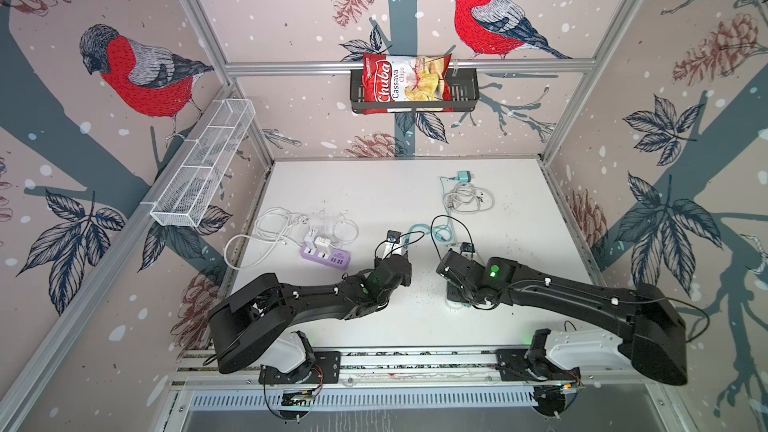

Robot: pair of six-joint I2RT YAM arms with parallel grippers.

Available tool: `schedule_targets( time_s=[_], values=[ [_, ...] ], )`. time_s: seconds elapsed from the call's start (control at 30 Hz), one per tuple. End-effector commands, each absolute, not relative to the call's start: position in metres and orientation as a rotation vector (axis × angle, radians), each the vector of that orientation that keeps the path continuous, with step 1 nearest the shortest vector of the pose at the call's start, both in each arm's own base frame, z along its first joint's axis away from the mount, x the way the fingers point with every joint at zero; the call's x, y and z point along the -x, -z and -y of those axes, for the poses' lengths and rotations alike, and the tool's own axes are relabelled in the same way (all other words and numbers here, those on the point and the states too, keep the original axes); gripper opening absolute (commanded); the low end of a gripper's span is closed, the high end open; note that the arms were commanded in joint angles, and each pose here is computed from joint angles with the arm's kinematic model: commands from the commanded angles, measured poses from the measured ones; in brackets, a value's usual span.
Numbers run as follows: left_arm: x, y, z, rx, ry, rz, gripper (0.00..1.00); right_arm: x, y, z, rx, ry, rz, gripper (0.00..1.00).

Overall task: Insert the plug
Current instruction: 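Press the teal charger into the socket and open the right gripper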

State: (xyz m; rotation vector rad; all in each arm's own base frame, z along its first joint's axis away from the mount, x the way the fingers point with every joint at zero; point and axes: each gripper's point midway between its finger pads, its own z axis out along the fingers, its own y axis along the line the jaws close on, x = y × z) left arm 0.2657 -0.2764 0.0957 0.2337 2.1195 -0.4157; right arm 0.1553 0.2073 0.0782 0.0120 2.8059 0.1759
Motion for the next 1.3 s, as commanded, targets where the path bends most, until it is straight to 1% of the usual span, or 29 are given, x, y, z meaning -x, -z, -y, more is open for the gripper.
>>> schedule_targets(
  time_s=[0.0, 0.4, 0.57, 0.87, 1.03, 1.27],
  values=[
    [-0.268, -0.1, 0.28, -0.244, 0.432, -2.101, 0.25, -0.158, -0.08, -0.209, -0.032, -0.173, -2.787, 0.08],
    [-0.267, -0.102, 0.278, -0.243, 0.437, -2.093, 0.24, -0.15, -0.066, -0.203, -0.051, -0.069, -2.801, 0.07],
    [-0.266, -0.103, 0.277, -0.24, 0.439, -2.089, 0.24, -0.145, -0.051, -0.201, -0.023, 0.022, -2.839, 0.06],
    [-0.266, -0.11, 0.27, -0.216, 0.437, -2.071, 0.25, -0.143, -0.038, -0.197, 0.031, 0.106, -2.887, 0.06],
    [-0.271, -0.115, 0.27, -0.212, 0.431, -2.055, 0.25, -0.153, -0.042, -0.195, 0.064, 0.111, -2.894, 0.06],
    [-0.287, -0.137, 0.268, -0.193, 0.416, -2.027, 0.26, -0.178, -0.052, -0.16, -0.026, 0.165, -2.899, 0.07]
  ],
)
